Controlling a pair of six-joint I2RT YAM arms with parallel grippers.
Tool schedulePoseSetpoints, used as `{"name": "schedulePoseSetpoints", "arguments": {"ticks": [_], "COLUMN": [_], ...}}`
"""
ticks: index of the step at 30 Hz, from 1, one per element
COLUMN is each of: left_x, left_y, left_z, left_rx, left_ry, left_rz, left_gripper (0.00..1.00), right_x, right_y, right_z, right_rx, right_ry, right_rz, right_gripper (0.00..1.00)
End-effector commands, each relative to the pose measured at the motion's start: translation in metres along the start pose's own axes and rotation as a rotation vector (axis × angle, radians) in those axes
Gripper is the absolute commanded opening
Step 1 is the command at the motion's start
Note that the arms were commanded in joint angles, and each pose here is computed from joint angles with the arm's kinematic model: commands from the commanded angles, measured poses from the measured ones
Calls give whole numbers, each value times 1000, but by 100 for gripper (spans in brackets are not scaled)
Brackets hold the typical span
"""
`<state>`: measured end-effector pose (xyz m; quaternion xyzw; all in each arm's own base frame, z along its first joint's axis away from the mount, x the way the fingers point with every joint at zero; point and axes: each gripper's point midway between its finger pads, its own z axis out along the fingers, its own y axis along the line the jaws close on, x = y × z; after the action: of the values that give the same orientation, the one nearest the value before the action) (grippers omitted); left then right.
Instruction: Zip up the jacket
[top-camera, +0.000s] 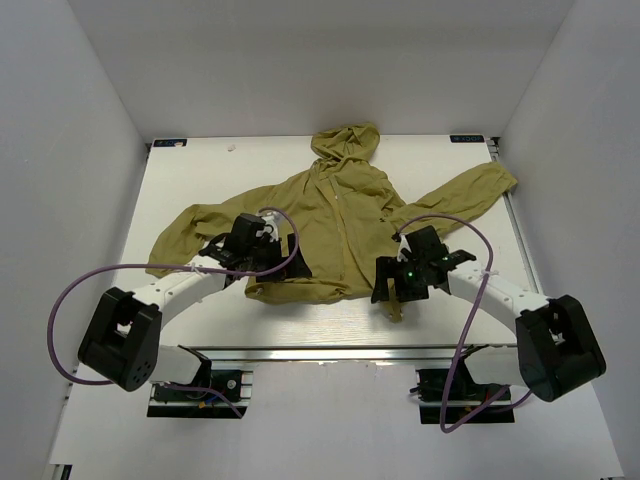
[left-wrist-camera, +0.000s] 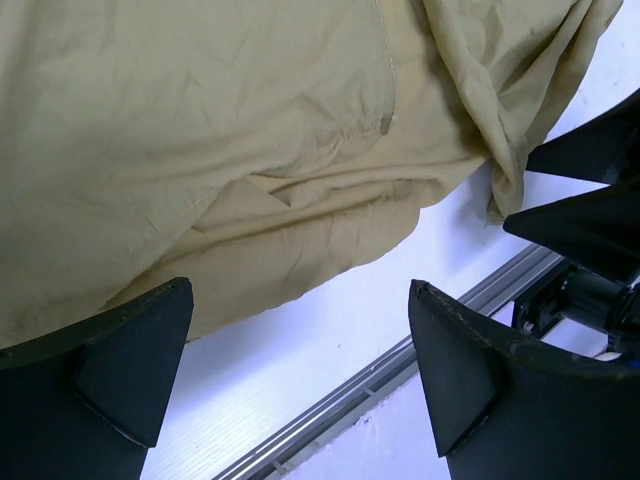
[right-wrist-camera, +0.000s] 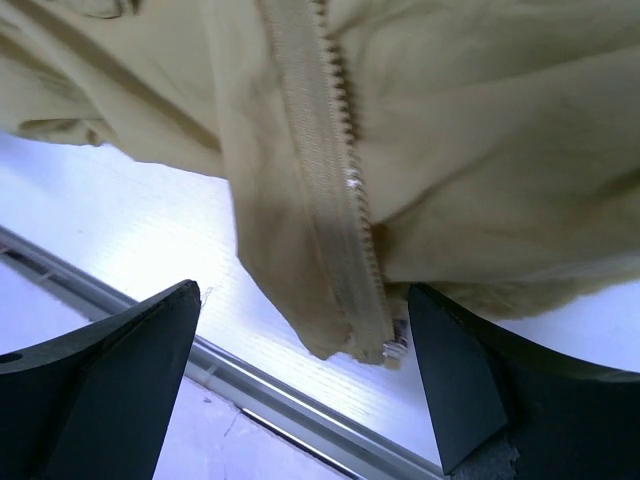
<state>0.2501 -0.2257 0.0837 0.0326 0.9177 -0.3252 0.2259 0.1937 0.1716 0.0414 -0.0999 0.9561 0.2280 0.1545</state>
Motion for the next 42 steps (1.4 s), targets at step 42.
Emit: {"name": "schedulePoseSetpoints", "arguments": {"ticks": [42], "left_x": [-8], "left_y": [-17], "left_z": [-7], "left_rx": [-85], "left_ry": [-23], "left_rz": [79], "left_gripper": [98], "right_x": [-7], "right_y": [96], "right_z": [-31], "right_rx": [-87], "right_ry": [-199], "right_rz": [-277], "right_gripper": [89]}}
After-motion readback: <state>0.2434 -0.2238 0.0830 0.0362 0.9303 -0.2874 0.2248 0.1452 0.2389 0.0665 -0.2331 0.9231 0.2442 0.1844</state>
